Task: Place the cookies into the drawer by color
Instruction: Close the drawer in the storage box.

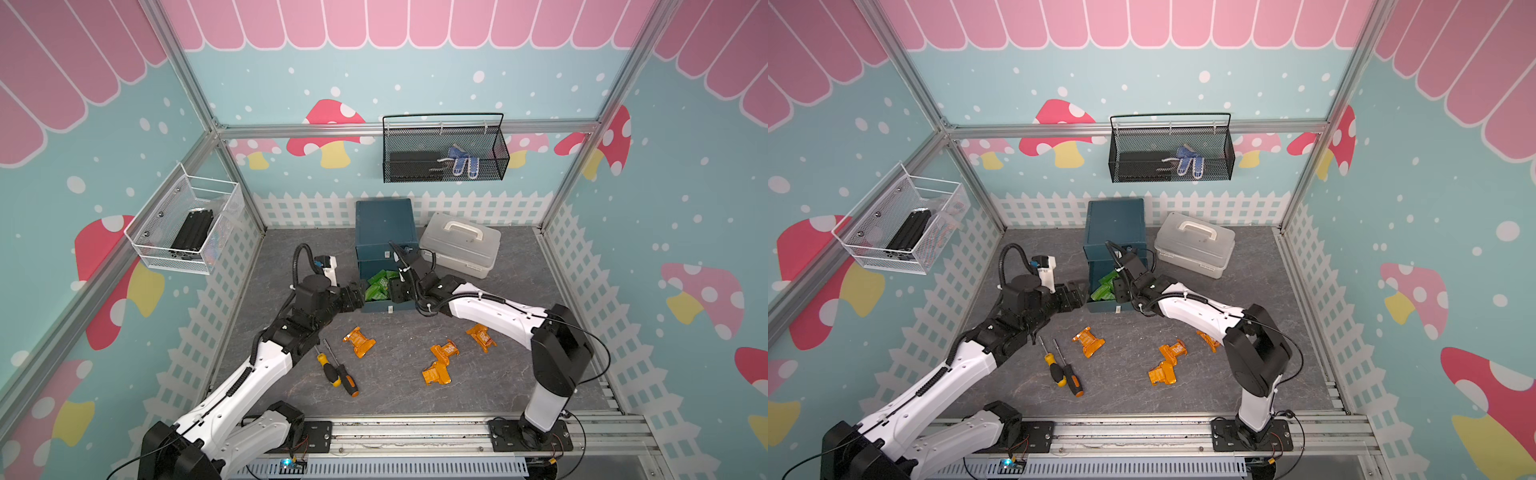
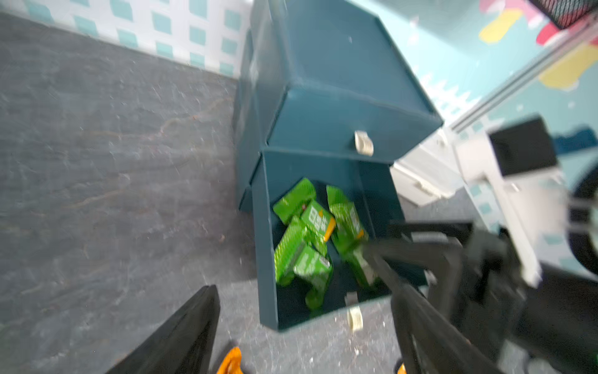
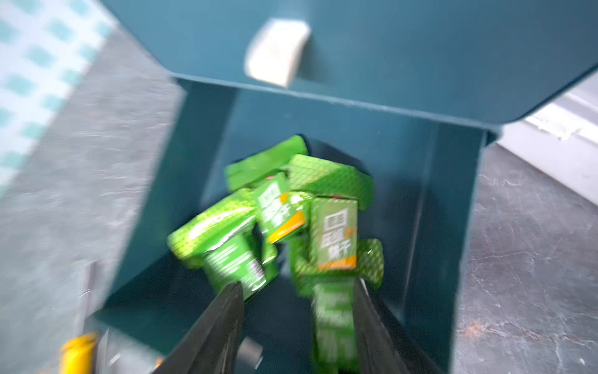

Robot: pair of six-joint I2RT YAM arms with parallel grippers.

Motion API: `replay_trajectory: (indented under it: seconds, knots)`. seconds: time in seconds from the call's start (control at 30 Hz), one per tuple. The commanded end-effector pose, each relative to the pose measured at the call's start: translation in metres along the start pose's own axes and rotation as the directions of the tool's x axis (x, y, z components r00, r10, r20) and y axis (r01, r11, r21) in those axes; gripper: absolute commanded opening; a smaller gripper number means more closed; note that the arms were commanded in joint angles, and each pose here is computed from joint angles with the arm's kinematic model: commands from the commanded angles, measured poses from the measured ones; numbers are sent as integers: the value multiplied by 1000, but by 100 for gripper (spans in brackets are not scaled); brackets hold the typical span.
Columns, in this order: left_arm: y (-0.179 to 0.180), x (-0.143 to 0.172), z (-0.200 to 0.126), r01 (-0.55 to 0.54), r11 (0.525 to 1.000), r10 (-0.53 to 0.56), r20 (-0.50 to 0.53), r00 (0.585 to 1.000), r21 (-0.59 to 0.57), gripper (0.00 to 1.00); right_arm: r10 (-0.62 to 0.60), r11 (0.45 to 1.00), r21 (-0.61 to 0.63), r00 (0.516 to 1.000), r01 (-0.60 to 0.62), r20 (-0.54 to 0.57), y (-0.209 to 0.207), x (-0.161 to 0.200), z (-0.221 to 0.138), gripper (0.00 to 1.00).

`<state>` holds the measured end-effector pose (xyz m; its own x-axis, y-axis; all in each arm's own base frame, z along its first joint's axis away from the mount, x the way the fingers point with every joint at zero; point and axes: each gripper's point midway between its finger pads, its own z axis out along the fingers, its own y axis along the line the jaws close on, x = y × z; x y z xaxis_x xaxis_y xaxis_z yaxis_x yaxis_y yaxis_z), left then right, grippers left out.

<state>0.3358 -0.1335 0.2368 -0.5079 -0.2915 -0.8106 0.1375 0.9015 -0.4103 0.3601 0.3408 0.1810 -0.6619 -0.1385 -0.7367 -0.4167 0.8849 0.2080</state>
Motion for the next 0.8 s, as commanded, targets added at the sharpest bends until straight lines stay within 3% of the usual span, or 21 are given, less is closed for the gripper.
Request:
replay_trajectory:
  seconds: [0.0,0.2,0.3,0.4,0.53,0.77]
  knots:
    - [-8,-42,1,-9,999,6,66,998,48,82,-50,982,-176,997,61,64,30,-10,-32,57]
    - [-16,-79,40,-21,994,20,7,1000,107,72,-170,869,-455,981,195,95,67,25,-67,55]
    - [-17,-97,64,-21,994,21,-2,1000,107,70,-271,802,-525,957,285,106,80,53,-71,54]
    - [-11,-107,96,-16,996,20,-41,999,86,66,-311,768,-562,946,307,92,81,76,-67,53]
    - [-1,-114,130,-50,998,52,-51,997,43,65,-345,758,-569,936,319,66,77,96,-55,52]
    - [16,-108,170,-48,999,49,-98,994,13,57,-387,795,-482,920,367,62,62,100,-31,51]
